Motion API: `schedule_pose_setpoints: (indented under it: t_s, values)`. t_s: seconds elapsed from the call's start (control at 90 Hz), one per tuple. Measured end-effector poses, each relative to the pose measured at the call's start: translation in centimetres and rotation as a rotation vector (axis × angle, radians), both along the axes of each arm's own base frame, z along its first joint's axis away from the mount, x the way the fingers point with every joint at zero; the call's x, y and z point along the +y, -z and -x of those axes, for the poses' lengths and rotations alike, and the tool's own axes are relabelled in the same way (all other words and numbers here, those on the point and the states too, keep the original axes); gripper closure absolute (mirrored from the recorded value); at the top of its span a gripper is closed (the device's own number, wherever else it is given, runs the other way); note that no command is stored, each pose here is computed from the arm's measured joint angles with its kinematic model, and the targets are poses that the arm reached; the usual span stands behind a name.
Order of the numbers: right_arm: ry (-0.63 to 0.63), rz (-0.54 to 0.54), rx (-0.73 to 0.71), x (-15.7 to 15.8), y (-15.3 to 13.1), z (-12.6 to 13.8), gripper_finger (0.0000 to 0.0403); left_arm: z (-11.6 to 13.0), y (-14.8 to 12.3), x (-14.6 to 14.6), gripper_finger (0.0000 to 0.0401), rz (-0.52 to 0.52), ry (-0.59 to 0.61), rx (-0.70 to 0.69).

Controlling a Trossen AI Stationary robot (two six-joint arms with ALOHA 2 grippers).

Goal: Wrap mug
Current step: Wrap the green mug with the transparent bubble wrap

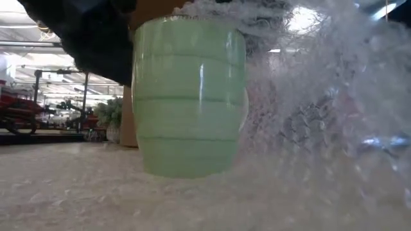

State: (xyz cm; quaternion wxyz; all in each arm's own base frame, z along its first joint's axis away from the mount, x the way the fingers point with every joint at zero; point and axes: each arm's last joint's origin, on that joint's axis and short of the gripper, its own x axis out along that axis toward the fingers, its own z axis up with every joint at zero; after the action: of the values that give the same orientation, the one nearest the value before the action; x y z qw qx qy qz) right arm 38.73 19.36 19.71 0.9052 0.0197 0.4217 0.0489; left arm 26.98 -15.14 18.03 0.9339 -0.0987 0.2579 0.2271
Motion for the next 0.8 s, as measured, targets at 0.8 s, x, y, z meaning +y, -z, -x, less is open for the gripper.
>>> schedule_pose_setpoints:
  t_s: [0.8]
  values:
    - [0.007,0.024,0.017,-0.1,0.1,0.2,0.0395,-0.8,-3.1,-1.9,0.0248,0.098,0.287,-0.079]
